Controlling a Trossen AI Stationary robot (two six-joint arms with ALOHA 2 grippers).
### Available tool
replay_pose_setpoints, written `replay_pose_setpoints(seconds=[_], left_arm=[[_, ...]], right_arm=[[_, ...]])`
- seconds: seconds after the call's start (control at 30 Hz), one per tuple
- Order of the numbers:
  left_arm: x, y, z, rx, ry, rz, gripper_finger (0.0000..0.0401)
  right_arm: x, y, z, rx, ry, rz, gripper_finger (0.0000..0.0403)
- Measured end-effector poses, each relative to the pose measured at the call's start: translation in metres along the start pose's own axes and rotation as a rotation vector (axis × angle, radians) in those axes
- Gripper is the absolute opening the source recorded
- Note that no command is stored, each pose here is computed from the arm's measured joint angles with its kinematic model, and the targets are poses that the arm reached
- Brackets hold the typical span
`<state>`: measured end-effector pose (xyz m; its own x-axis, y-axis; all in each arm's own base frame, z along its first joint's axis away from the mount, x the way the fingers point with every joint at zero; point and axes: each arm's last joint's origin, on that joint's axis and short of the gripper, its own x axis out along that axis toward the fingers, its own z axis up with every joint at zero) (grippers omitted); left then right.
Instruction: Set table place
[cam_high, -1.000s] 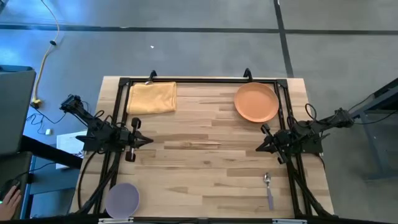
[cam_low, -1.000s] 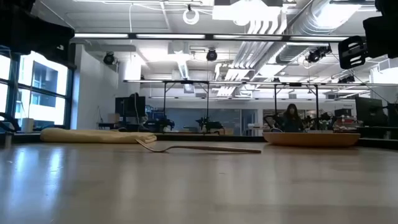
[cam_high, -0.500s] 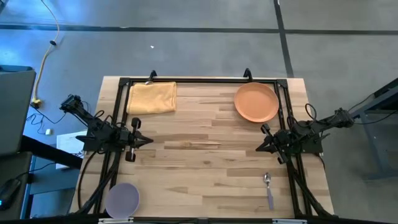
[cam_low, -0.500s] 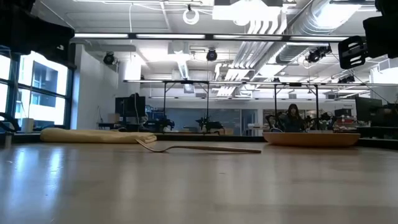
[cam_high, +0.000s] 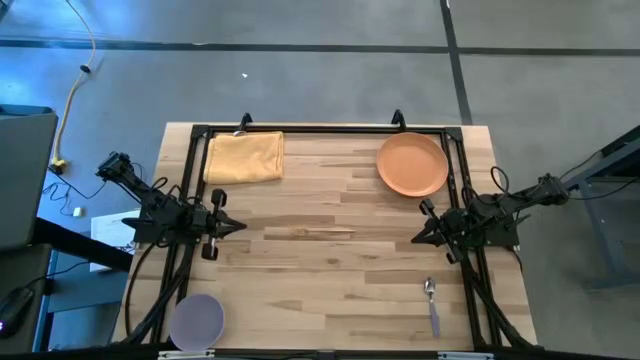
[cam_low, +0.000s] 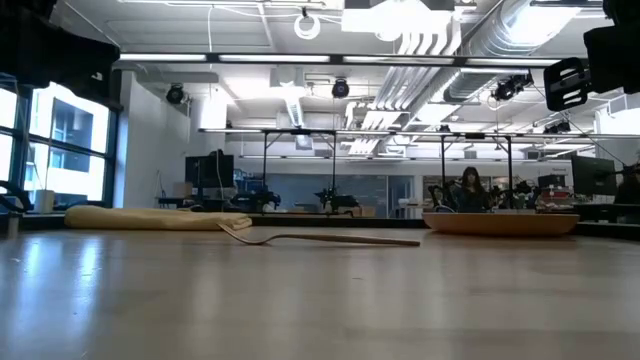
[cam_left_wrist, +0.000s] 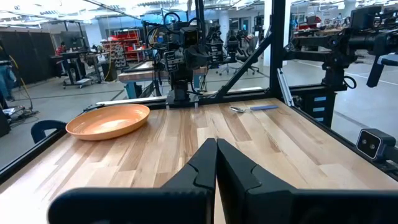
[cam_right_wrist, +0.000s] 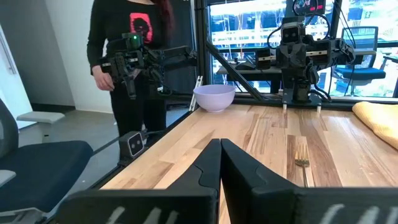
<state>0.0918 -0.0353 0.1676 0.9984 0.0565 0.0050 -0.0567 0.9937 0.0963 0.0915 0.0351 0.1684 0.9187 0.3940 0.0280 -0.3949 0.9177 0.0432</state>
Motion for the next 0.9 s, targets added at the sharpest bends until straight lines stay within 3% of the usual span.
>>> replay_pose_setpoints(seconds=[0.5, 0.73, 0.9], left_arm=[[0.0, 0.001, 0.002, -0.012, -0.013, 0.028, 0.0001], [-0.001, 0.006, 0.013, -0.234, -0.117, 0.139, 0.0001], [-0.001, 0.006, 0.015, -0.271, -0.134, 0.13, 0.0001]], right_arm=[[0.0, 0.0, 0.0, 0.0, 0.0, 0.0, 0.0], [0.0, 0.0, 0.0, 0.0, 0.0, 0.0, 0.0], [0.0, 0.0, 0.0, 0.0, 0.0, 0.0, 0.0]])
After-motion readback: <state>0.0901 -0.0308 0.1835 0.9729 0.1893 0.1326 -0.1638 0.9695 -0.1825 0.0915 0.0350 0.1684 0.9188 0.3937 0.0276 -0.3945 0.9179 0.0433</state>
